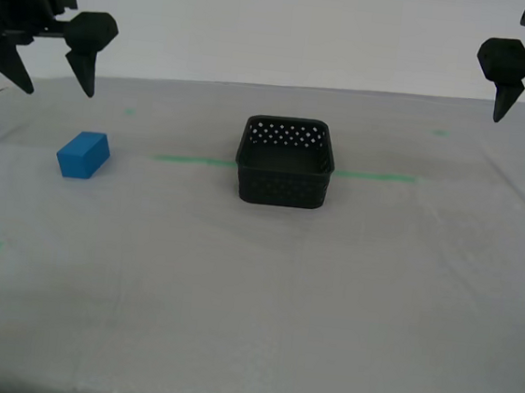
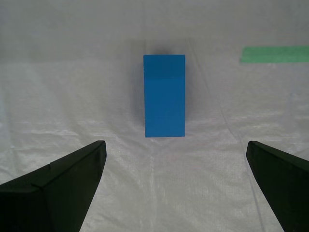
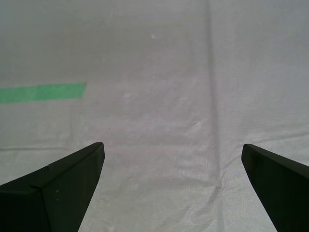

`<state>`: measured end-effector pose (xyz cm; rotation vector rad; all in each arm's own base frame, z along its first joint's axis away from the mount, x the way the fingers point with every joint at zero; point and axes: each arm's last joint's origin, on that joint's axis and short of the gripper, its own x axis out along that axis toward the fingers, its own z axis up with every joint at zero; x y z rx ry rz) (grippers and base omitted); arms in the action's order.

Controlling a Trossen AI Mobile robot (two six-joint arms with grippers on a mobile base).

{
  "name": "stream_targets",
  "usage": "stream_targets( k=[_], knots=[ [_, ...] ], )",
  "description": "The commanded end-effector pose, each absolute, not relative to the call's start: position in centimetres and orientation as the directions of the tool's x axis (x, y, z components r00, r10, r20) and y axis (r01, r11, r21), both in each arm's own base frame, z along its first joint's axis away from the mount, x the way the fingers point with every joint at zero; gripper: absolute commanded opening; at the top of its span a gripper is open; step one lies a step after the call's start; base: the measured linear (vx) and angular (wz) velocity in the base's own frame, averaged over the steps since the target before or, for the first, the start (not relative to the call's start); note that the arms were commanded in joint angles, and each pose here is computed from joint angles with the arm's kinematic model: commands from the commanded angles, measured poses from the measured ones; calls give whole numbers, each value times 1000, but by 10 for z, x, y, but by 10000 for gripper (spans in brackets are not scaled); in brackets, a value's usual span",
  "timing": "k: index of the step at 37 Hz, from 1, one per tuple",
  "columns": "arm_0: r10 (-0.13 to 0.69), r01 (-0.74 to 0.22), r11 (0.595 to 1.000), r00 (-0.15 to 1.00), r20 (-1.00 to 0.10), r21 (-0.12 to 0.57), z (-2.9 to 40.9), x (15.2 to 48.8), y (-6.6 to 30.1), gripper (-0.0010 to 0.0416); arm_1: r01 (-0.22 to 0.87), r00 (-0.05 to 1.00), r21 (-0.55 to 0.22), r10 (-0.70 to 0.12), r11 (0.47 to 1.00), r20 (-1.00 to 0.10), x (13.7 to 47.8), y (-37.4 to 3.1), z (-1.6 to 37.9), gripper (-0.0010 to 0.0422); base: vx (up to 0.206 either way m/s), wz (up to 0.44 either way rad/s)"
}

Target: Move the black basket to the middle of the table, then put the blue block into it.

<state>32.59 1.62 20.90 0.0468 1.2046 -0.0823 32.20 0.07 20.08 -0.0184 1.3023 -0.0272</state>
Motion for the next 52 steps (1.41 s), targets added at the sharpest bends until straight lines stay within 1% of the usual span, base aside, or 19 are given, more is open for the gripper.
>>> stream_targets(
  k=[1,10,21,32,38,52],
  knots=[
    [-41,88,996,357,-933,-10,209,326,16,399,12,226,-32,-34,999,-974,330,1,188,401,0,0],
    [-41,88,996,359,-932,-10,209,326,16,399,15,159,-32,-34,999,-987,348,0,160,401,0,0],
    [-41,88,996,365,-930,-9,209,327,16,398,16,125,-33,-34,999,-992,363,1,132,401,0,0],
    [-41,89,996,377,-925,-8,210,328,16,399,19,97,-33,-34,999,-995,376,1,114,401,0,0],
    [-40,89,996,377,-925,-7,210,328,16,398,24,101,-30,-33,999,-994,379,1,110,401,0,0],
    [-40,89,996,378,-925,-7,210,328,16,399,26,123,1,-2,1000,-992,381,3,109,401,0,0]
  ],
)
